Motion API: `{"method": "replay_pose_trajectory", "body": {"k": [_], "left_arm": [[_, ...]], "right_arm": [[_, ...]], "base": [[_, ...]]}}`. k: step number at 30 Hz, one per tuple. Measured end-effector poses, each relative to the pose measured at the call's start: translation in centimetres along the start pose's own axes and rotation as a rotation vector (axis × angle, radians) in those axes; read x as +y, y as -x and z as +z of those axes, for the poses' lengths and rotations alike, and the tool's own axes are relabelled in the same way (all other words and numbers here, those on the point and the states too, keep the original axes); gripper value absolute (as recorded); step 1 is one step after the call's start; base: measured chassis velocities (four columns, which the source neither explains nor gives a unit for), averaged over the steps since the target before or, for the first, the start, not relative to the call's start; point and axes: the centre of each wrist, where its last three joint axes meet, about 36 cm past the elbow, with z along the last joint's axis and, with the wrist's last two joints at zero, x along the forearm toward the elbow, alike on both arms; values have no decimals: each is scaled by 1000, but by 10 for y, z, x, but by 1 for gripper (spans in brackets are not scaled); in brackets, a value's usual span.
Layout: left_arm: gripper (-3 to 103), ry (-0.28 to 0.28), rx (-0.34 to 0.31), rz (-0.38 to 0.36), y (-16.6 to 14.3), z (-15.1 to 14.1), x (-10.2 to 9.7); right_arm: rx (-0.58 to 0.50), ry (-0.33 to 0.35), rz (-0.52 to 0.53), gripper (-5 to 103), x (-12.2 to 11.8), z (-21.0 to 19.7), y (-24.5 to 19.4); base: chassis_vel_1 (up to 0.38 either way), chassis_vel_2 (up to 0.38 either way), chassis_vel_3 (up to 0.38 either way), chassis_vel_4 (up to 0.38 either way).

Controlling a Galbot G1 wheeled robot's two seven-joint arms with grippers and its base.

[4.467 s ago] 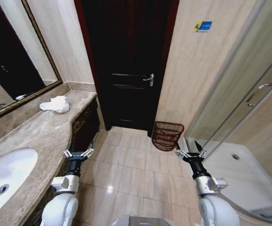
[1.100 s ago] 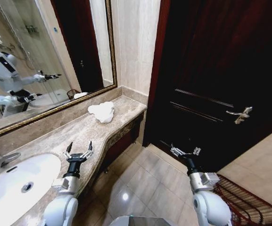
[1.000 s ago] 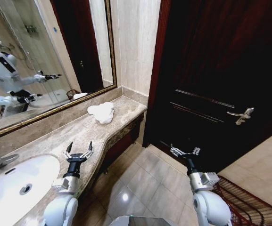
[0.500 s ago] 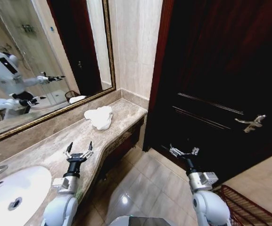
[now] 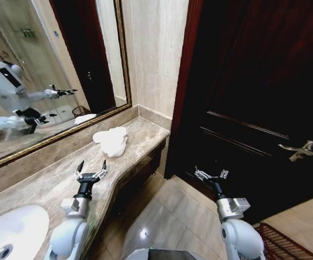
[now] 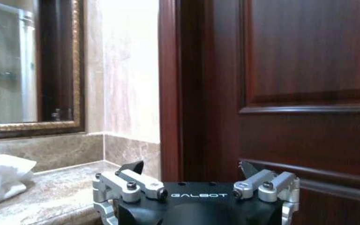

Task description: Discard the used towel into the hamper.

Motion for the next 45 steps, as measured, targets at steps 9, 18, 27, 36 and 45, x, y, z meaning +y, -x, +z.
{"method": "replay_pose_trajectory", "body": {"k": [9,18,27,36,45], "left_arm": [[100,-13,37,35,59,-32,10],[100,-25,163,52,134,-43,0],[100,-28,266,69,175,-45,-32],[100,-42,329,19,193,-47,-18],[100,-41,421,-23,229,-28,-13]], "right_arm": [[-1,-14,-10,100,-3,13,-3],[7,-50,10,100,-15,18,2],[16,-79,40,100,-26,23,9],[23,-90,41,100,-29,24,15],[18,-94,39,100,-31,23,17]], "base": [[-14,20,27,-7],[0,0,0,0],[0,0,0,0],[0,0,0,0],[0,0,0,0]]}}
